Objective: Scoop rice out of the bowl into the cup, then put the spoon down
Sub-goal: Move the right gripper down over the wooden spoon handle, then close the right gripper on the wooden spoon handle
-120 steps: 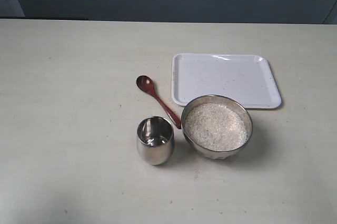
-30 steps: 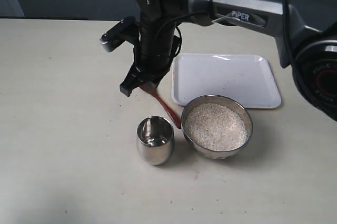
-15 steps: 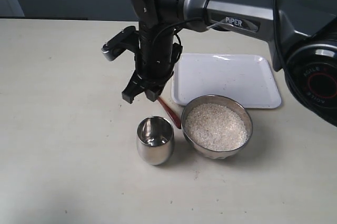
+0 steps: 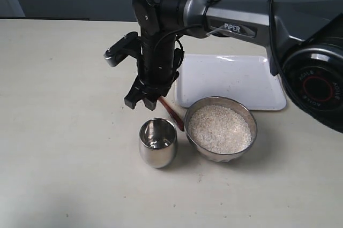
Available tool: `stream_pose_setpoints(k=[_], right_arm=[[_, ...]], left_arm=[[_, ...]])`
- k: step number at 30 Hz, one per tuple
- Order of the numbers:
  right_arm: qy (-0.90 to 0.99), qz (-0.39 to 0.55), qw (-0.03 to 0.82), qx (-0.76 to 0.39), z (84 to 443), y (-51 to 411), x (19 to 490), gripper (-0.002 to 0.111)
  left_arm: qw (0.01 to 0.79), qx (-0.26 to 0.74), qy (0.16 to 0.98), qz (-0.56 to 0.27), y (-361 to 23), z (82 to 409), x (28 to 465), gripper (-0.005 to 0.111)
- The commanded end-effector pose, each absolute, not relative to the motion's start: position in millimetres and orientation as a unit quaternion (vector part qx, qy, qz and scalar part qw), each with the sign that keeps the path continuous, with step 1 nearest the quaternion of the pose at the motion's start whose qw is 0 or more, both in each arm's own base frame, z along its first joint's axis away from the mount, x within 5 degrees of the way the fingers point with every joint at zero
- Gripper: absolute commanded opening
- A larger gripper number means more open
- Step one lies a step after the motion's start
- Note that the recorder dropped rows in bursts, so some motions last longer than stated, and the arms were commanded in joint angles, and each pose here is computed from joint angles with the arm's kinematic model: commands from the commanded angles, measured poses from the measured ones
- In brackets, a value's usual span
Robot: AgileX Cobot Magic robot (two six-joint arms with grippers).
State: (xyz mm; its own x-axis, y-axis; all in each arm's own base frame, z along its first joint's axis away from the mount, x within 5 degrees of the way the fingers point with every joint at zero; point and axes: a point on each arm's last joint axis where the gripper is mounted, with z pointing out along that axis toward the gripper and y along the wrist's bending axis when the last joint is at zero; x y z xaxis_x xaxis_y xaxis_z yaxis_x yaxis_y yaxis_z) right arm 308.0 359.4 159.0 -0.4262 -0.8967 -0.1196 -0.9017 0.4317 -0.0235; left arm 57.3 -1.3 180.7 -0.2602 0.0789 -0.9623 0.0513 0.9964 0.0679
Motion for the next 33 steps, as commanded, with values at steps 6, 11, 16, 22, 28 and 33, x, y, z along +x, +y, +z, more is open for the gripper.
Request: stream_pose_setpoints(k=[6,11,16,22,28,33], right_arm=[[0.839,-0.002,0.047,-0.542,143,358,312,0.045],[0.839,-0.007,0.045,-0.543,137,358,313,0.045],[0.837,-0.014,0.04,-0.545,132,357,314,0.045],[0.837,-0.019,0.031,-0.546,125,357,314,0.045],[0.838,-0.021,0.027,-0.545,121,357,314,0.045],[0.838,-0.021,0.027,-0.545,121,357,314,0.045]], left_arm=[[0.615,0.046,0.787,0.009,-2,185,58,0.001],[0.615,0.046,0.787,0.009,-2,185,58,0.001],[0.615,0.046,0.787,0.009,-2,185,58,0.001],[0.615,0.046,0.787,0.009,-2,185,58,0.001],[0.615,0.046,0.787,0.009,-2,185,58,0.001],[0.614,0.046,0.788,0.009,-2,184,58,0.001]])
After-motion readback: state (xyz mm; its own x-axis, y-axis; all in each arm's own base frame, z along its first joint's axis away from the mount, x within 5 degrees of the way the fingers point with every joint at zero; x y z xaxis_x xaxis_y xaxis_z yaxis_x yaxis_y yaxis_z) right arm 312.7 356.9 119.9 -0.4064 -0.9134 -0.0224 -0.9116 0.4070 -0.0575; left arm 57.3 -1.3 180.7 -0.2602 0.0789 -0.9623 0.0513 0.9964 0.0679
